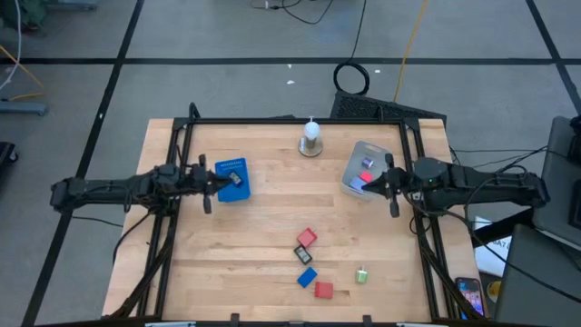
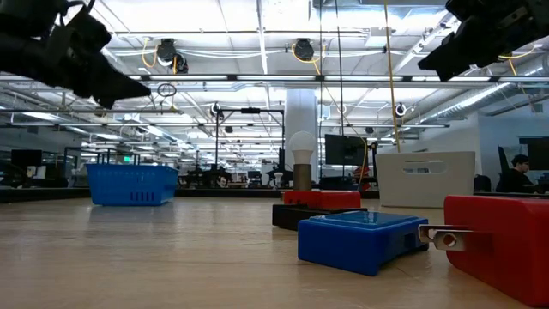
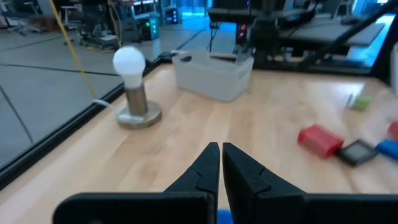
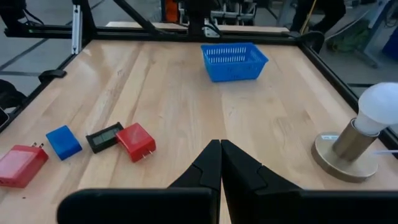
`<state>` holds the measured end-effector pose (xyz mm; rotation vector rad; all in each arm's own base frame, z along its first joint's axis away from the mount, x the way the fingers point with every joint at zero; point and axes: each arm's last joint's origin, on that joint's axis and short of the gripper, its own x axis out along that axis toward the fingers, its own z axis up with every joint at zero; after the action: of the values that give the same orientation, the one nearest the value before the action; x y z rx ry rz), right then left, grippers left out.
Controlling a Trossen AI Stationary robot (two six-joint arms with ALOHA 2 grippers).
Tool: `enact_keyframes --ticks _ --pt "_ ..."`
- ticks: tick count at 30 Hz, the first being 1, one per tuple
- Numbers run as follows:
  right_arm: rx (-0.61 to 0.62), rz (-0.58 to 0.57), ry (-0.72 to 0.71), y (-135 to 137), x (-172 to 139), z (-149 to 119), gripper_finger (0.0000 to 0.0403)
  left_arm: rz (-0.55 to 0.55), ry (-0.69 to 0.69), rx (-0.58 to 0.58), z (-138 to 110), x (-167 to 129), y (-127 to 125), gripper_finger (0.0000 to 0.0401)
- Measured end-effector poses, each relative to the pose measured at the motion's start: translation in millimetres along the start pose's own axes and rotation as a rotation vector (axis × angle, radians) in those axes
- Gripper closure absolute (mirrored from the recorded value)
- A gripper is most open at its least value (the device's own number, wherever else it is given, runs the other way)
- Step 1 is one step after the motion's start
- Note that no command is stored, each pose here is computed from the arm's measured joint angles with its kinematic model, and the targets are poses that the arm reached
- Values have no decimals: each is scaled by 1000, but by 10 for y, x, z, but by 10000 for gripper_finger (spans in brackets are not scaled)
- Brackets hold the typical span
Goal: Pick & Place Office items
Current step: Put the black digital clock into the blue bin
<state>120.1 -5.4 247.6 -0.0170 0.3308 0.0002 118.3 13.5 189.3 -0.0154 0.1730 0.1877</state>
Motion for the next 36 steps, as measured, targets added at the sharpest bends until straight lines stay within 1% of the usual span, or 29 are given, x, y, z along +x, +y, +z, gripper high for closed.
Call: enact_keyframes --ticks 3,9,12,16,20,22,24,27,30,34,36 --pt "1 1 15 0 1 -15 403 -9 15 -10 136 69 -28 377" --pt "-15 -1 33 1 29 -102 403 27 116 17 373 327 -90 377" --pt "-12 0 48 3 47 -169 403 45 148 22 461 450 -107 377" --pt "-1 1 68 5 67 -266 403 37 161 13 524 568 -128 377" --pt "-3 0 68 7 63 -305 403 -79 243 40 576 766 -261 377" --pt "-3 0 62 7 57 -300 403 -132 322 84 565 907 -376 377" --pt "-2 -1 48 7 52 -289 403 -172 384 124 606 1066 -512 377" --pt "0 -2 26 6 50 -269 403 -224 464 146 673 1313 -703 377" --pt "16 -3 5 5 51 -248 403 -352 526 151 710 1542 -878 377" --pt "23 -3 -5 5 49 -239 403 -543 536 182 738 1796 -1097 377" --pt "22 -3 -5 5 49 -239 403 -604 554 198 715 1907 -1217 375"
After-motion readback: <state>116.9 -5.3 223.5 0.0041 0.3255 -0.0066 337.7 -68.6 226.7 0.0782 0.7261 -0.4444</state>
